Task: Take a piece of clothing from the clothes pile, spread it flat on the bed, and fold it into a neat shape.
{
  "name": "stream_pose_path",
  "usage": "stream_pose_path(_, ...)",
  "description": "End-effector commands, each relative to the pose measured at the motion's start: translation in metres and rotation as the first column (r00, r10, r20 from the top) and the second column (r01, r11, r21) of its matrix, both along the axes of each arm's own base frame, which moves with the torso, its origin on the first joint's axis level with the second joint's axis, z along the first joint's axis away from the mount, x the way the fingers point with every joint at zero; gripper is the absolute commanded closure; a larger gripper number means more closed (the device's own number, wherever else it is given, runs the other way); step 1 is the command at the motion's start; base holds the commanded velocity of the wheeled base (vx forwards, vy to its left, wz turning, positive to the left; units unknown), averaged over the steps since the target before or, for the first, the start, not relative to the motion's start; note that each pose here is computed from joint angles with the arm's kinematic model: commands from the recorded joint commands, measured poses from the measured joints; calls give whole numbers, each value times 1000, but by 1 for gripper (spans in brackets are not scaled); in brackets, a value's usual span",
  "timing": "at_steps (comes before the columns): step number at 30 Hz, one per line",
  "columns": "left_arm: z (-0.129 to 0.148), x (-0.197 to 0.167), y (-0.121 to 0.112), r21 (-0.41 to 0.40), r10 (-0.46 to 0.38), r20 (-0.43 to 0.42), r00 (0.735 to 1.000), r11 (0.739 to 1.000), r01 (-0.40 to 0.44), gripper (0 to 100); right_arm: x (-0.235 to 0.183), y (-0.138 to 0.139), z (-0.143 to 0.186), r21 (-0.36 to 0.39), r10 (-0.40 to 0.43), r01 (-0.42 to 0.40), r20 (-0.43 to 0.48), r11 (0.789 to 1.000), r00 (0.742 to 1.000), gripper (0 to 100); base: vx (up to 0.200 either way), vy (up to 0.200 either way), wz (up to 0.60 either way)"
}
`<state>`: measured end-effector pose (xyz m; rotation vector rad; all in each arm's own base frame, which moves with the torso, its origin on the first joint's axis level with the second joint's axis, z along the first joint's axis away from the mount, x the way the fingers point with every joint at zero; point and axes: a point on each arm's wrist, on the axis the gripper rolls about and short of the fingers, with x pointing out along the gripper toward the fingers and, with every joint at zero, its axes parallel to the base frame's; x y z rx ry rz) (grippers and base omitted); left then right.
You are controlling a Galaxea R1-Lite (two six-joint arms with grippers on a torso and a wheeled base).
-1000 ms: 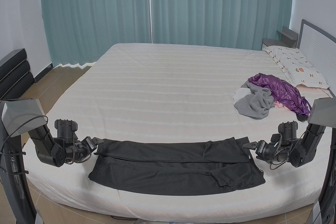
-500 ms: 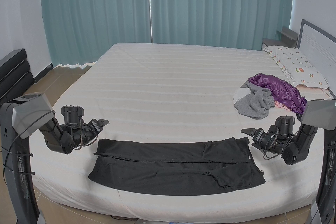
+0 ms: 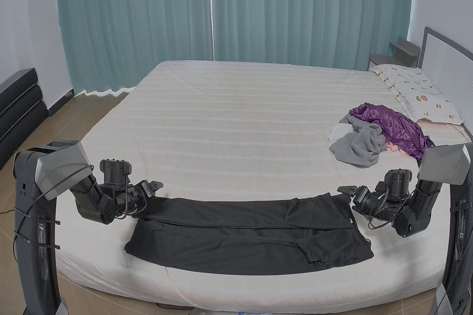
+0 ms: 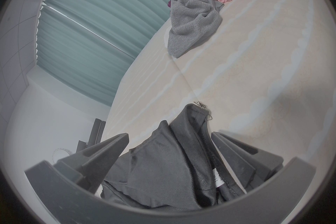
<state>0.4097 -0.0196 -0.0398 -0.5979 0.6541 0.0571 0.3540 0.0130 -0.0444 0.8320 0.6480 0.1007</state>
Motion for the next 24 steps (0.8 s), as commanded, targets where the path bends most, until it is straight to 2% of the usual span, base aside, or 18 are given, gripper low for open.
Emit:
stream_pose_path(1, -4, -6, 1, 1, 6, -25, 1000, 1000, -6, 0, -1, 1, -2, 1, 2, -2, -7, 1000, 1000, 0, 0, 0, 0)
stream_pose_path(8, -6, -3, 3, -8, 13, -23, 1000, 1000, -13, 0, -2, 1, -2, 1, 5, -5, -11, 1000, 1000, 0, 0, 0, 0)
stream_pose_path(9, -6, -1, 3, -7, 14, -19, 1000, 1000, -14, 100, -2, 1, -2, 1, 5, -5, -11, 1000, 1000, 0, 0, 0, 0)
stream_pose_path(16, -6, -2, 12, -6, 45, -18, 999, 999, -45, 100, -2, 1, -2, 1, 5, -5, -11, 1000, 1000, 0, 0, 0, 0)
stream_pose_path(21, -4, -1, 15, 13, 121, -10, 993, 993, -121, 100, -2, 1, -2, 1, 5, -5, -11, 1000, 1000, 0, 0, 0, 0)
stream_pose_path(24, -4, -2, 16, 13, 137, -10, 990, 990, -137, 100, -2, 1, -2, 1, 5, -5, -11, 1000, 1000, 0, 0, 0, 0)
